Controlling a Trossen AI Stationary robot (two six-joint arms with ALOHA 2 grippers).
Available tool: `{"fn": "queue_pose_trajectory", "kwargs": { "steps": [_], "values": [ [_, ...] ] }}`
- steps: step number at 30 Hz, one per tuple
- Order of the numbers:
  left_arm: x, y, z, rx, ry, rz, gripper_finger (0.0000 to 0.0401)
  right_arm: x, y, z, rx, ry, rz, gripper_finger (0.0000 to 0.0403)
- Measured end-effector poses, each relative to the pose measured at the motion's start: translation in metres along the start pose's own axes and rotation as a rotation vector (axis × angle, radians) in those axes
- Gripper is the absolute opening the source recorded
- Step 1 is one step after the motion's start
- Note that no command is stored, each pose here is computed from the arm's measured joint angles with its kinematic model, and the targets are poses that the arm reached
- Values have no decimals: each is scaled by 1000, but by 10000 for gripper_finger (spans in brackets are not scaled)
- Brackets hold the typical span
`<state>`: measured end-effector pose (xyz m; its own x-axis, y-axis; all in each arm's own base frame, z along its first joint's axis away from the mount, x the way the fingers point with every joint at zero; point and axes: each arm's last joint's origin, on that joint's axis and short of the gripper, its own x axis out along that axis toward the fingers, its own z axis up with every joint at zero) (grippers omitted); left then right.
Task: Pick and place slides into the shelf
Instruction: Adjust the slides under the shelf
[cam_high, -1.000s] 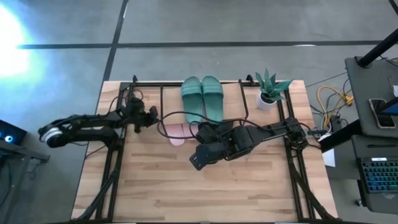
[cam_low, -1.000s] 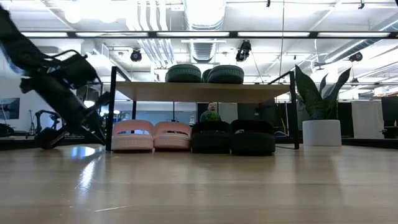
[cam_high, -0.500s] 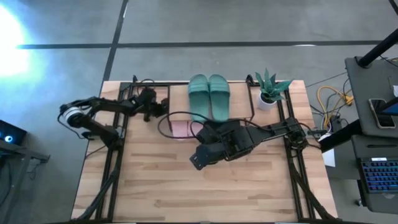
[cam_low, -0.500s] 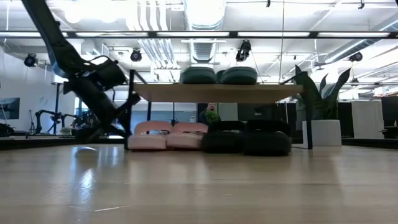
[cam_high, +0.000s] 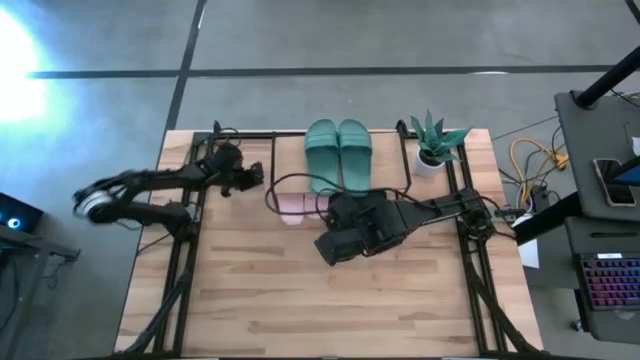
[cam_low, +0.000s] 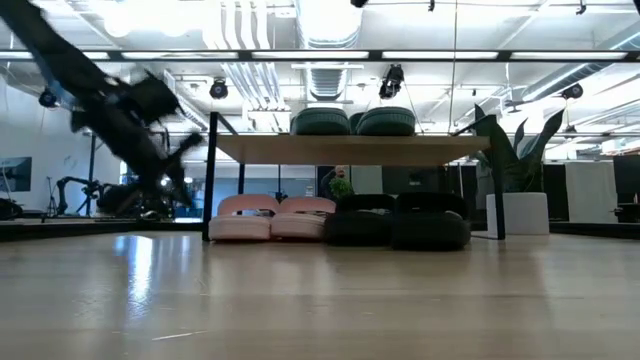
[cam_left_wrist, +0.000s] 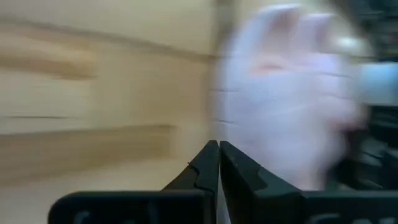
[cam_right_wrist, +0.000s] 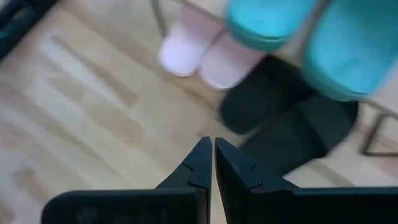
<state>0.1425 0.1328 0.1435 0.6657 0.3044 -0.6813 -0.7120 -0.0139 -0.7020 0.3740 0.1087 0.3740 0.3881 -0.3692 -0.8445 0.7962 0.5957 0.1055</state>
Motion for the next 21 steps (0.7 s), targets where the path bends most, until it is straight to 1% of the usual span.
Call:
{"fn": "queue_pose_trajectory", "kwargs": {
  "steps": [3, 4, 6, 7, 10, 12, 14, 17, 21],
  "values": [
    [-27, -12, -2, 40, -68, -148, 0, -3, -12, 15, 17, -11, -2, 12],
    [-36, -14, -3, 47, -95, -171, 0, -4, -17, 22, 18, -17, -5, 12],
    [-50, -15, -6, 55, -137, -190, 0, -5, -31, 40, 39, -32, -12, 12],
    [-55, -13, -7, 52, -148, -179, 0, -4, -39, 49, 46, -40, -23, 12],
    [-63, -10, -12, 61, -141, -176, 0, 3, -64, 75, 77, -48, -69, 12],
    [-67, -13, -14, 79, -121, -218, 0, 9, -77, 89, 90, -15, -79, 12],
    [-68, -14, -14, 88, -109, -245, 0, 16, -86, 96, 97, 24, -76, 12],
    [-68, -20, -13, 113, -86, -315, 0, 27, -83, 100, 88, 51, -33, 12],
    [-66, -26, -13, 136, -60, -346, 0, 46, -63, 101, 80, 64, 130, 12]
  ]
}}
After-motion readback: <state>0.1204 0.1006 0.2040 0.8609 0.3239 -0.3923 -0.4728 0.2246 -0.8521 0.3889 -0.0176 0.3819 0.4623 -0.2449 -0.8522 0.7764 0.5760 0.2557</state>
